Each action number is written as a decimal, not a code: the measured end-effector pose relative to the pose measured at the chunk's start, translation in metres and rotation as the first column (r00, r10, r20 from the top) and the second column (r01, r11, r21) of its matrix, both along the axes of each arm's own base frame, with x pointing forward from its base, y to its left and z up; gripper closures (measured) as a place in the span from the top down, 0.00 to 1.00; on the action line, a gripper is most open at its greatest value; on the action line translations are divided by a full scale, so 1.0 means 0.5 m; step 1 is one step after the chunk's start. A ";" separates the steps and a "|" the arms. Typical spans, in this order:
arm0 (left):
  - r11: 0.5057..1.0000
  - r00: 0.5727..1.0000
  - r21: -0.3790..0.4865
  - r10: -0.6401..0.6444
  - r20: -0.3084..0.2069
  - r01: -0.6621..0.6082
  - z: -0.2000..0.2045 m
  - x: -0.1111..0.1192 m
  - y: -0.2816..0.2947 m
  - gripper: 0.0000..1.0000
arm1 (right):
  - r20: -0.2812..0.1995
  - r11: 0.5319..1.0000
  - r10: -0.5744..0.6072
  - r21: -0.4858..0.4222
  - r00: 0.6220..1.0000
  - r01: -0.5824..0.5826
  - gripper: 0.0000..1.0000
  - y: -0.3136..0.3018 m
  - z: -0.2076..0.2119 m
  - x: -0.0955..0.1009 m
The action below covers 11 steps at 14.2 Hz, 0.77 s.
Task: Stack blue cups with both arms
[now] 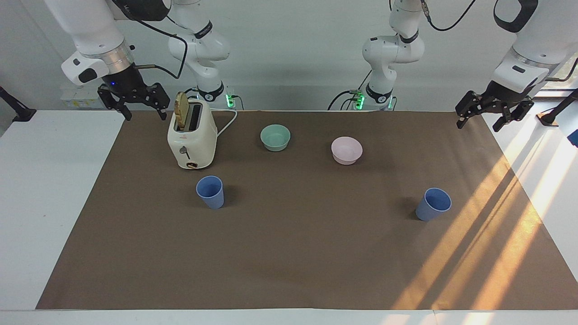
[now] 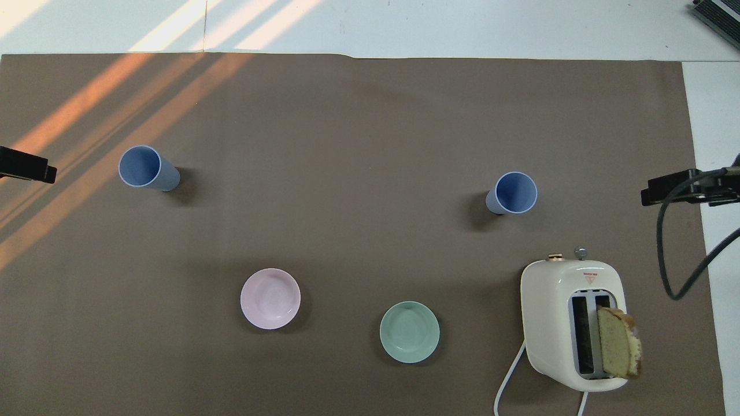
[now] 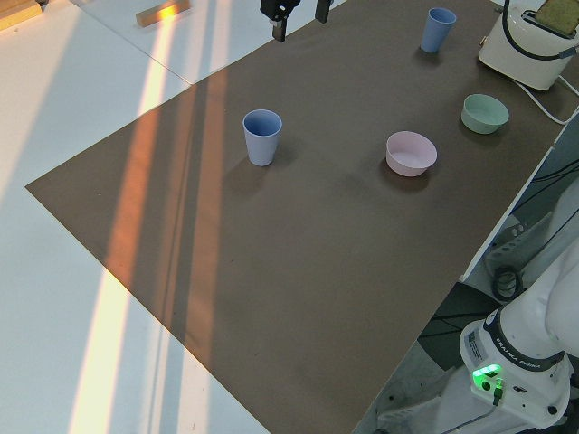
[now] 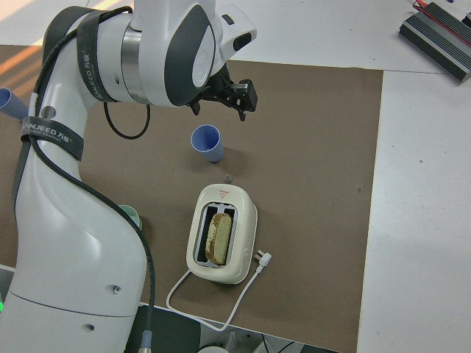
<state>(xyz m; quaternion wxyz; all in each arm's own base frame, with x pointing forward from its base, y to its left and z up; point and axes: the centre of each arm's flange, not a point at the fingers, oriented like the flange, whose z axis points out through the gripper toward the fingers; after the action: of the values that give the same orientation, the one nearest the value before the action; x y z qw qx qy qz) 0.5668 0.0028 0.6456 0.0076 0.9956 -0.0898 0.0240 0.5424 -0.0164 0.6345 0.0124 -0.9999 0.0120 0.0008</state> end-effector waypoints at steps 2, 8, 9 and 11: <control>1.000 1.000 0.000 0.000 0.000 0.000 0.000 0.000 0.000 1.00 | -0.001 1.000 0.000 0.000 1.000 0.000 1.00 0.000 -0.001 0.000; 1.000 1.000 0.000 0.000 0.001 0.000 0.001 -0.001 0.000 1.00 | -0.003 1.000 0.000 0.000 1.000 0.000 1.00 0.000 -0.002 -0.004; 1.000 1.000 0.000 0.000 0.000 0.000 0.001 -0.001 0.000 1.00 | -0.003 1.000 0.000 0.000 1.000 0.000 1.00 0.000 -0.002 -0.006; 1.000 1.000 0.000 0.000 0.001 0.000 0.001 -0.001 0.000 1.00 | -0.003 1.000 0.000 0.000 1.000 0.000 1.00 0.000 -0.001 -0.008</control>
<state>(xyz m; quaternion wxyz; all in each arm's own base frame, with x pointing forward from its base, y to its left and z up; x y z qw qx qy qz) 0.5664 0.0028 0.6460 0.0076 0.9956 -0.0899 0.0243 0.5385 -0.0162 0.6340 0.0123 -0.9998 0.0120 0.0021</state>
